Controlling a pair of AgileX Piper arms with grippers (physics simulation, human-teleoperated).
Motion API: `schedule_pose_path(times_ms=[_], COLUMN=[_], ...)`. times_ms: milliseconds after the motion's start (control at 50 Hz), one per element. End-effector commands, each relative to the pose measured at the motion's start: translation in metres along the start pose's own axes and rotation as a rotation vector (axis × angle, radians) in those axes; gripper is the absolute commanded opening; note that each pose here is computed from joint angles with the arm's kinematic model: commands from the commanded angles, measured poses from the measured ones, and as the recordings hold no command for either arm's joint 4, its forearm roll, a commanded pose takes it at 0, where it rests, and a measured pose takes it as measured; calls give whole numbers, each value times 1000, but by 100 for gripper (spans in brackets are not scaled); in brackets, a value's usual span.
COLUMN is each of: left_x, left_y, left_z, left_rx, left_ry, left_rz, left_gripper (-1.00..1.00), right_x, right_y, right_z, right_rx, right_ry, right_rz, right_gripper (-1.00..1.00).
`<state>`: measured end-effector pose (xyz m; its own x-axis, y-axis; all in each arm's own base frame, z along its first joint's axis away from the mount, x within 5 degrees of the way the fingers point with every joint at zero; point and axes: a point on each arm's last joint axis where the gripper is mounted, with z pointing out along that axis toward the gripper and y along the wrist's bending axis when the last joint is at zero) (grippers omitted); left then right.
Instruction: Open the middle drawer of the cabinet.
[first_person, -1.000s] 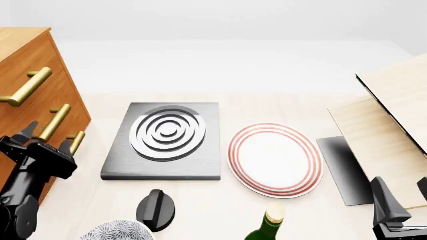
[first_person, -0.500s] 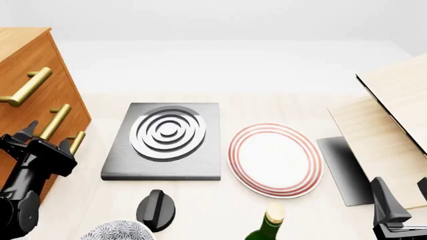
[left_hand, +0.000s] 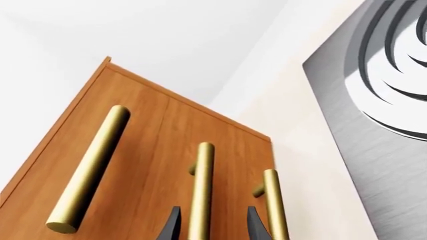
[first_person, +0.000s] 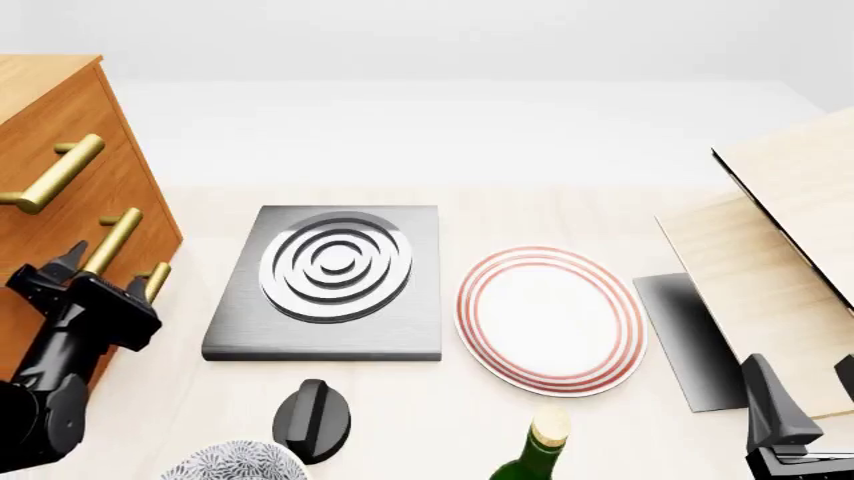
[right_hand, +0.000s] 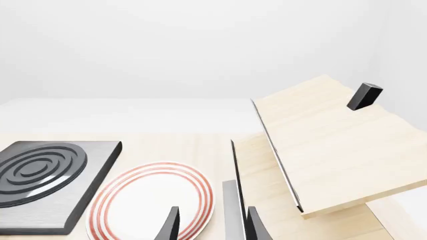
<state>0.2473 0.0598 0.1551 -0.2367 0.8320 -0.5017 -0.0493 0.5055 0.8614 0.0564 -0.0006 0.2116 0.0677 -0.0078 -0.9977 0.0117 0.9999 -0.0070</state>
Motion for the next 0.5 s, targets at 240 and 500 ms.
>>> schedule_pose_path(times_ms=[240,500], left_x=[-3,-6], left_y=[6,5], left_z=[8,5], left_rx=[-33,-26], left_ry=[-10,-21], left_rz=[-3,13], left_gripper=[-100,-100], right_x=[0,-3], right_y=[0,0], right_z=[0,0], right_rx=[-2,-8], right_ry=[-1,-16], right_rz=[3,3], right_gripper=[100,100])
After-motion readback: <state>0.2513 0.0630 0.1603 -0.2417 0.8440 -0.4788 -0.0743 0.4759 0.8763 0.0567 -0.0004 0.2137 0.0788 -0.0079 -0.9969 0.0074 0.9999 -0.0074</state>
